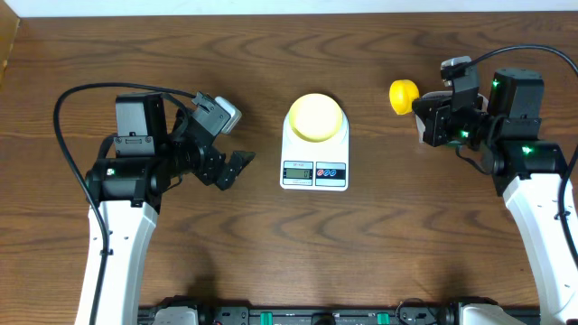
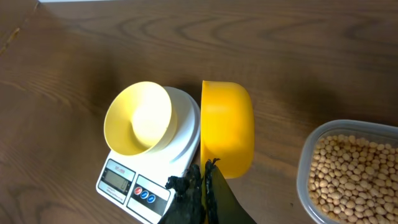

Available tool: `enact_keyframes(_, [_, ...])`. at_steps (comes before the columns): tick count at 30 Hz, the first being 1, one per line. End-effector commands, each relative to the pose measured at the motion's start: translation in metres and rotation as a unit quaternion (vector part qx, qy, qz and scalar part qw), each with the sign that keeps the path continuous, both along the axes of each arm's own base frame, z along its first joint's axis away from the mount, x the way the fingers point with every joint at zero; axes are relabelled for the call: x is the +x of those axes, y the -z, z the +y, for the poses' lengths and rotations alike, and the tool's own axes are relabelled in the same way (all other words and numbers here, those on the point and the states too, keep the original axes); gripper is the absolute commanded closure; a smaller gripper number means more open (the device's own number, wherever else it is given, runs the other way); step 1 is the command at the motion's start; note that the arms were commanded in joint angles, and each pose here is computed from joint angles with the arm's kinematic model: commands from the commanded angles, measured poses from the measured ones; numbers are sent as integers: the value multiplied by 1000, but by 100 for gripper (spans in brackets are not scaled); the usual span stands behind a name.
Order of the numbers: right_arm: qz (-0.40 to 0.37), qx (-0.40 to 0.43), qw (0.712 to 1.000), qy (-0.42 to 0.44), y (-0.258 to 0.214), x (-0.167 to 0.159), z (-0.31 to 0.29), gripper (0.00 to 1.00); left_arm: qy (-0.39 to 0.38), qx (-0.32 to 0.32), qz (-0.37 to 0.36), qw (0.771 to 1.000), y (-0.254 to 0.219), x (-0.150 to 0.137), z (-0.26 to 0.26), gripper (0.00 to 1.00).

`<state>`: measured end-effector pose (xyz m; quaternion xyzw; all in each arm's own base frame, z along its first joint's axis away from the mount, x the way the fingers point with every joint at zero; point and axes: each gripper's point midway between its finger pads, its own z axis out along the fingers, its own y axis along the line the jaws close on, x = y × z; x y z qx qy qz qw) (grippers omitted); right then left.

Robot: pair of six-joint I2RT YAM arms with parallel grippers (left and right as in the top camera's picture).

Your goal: Scoop item into bowl and weigh 50g on scale

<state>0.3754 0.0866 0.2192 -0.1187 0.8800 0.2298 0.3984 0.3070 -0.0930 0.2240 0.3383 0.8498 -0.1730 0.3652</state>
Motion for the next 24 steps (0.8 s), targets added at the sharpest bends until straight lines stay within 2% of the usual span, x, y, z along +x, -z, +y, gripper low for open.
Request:
enact_keyframes(1, [-8, 0, 1000, -9, -7, 1, 3, 99, 17, 1, -6, 1000, -1, -3, -1, 2])
enact_keyframes(12, [-5, 0, 1000, -9, -6, 1, 3, 99, 40, 15, 2, 999, 5, -12, -2, 2])
enact_keyframes(15, [-5, 0, 1000, -9, -6, 1, 3, 99, 79, 10, -5, 997, 4, -20, -9, 2])
enact_keyframes(24, [-3, 0, 1000, -10, -5, 0, 3, 99, 76, 17, -5, 997, 5, -20, -7, 2])
